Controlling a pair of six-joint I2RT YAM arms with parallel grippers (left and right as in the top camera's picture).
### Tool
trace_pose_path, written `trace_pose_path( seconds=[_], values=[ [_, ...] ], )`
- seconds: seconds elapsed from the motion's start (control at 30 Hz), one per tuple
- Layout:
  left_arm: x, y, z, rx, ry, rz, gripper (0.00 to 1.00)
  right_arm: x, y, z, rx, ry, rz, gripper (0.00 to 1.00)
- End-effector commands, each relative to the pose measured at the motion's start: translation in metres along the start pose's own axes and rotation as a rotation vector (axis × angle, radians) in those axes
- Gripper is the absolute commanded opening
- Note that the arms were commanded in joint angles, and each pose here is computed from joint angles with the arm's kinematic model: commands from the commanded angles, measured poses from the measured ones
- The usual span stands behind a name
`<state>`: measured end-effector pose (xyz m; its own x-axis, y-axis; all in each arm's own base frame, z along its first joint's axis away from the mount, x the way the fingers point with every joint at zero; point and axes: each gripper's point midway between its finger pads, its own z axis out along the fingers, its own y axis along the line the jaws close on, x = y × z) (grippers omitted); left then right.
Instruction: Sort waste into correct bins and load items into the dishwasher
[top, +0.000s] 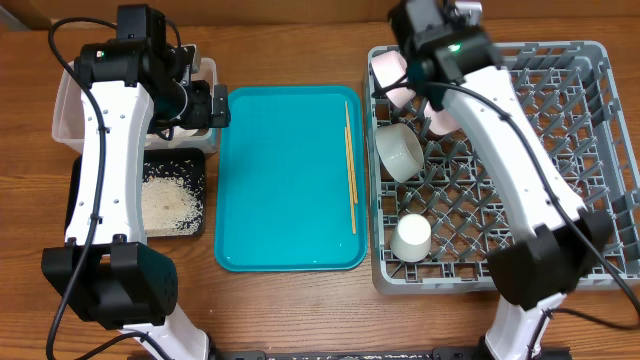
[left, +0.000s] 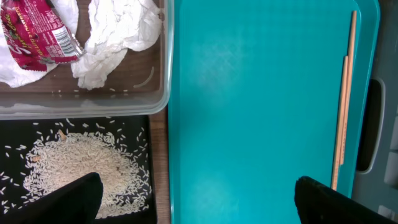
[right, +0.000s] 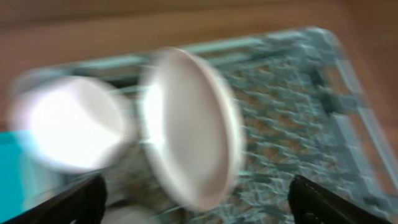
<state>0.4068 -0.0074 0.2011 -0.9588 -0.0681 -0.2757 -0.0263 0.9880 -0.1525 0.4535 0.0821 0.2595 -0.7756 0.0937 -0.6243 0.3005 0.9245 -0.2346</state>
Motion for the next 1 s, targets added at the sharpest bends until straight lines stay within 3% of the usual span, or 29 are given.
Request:
trace_pose_path(
  seconds=[0.0, 0.17, 0.4, 0.67, 0.97],
  values=[
    [-0.004, 0.000, -0.003, -0.003, -0.014, -0.006, 1.00, 0.001, 0.056, -0.062, -0.381, -0.004, -0.102, 0.91],
    [-0.004, 0.000, -0.003, -0.003, -0.013, -0.006, 1.00, 0.045, 0.125, -0.069, -0.521, 0.100, -0.218, 0.86],
    [-0.004, 0.000, -0.003, -0.003, -0.013, -0.006, 1.00, 0.120, 0.191, -0.029, -0.458, 0.264, -0.316, 0.83],
    [-0.004, 0.000, -0.003, -0.003, -0.013, -0.006, 1.00, 0.168, 0.208, 0.032, -0.344, 0.408, -0.322, 0.81],
    [-0.004, 0.000, -0.003, -0.003, -0.014, -0.006, 1.00, 0.192, 0.205, 0.076, -0.261, 0.470, -0.340, 0.80]
  ],
)
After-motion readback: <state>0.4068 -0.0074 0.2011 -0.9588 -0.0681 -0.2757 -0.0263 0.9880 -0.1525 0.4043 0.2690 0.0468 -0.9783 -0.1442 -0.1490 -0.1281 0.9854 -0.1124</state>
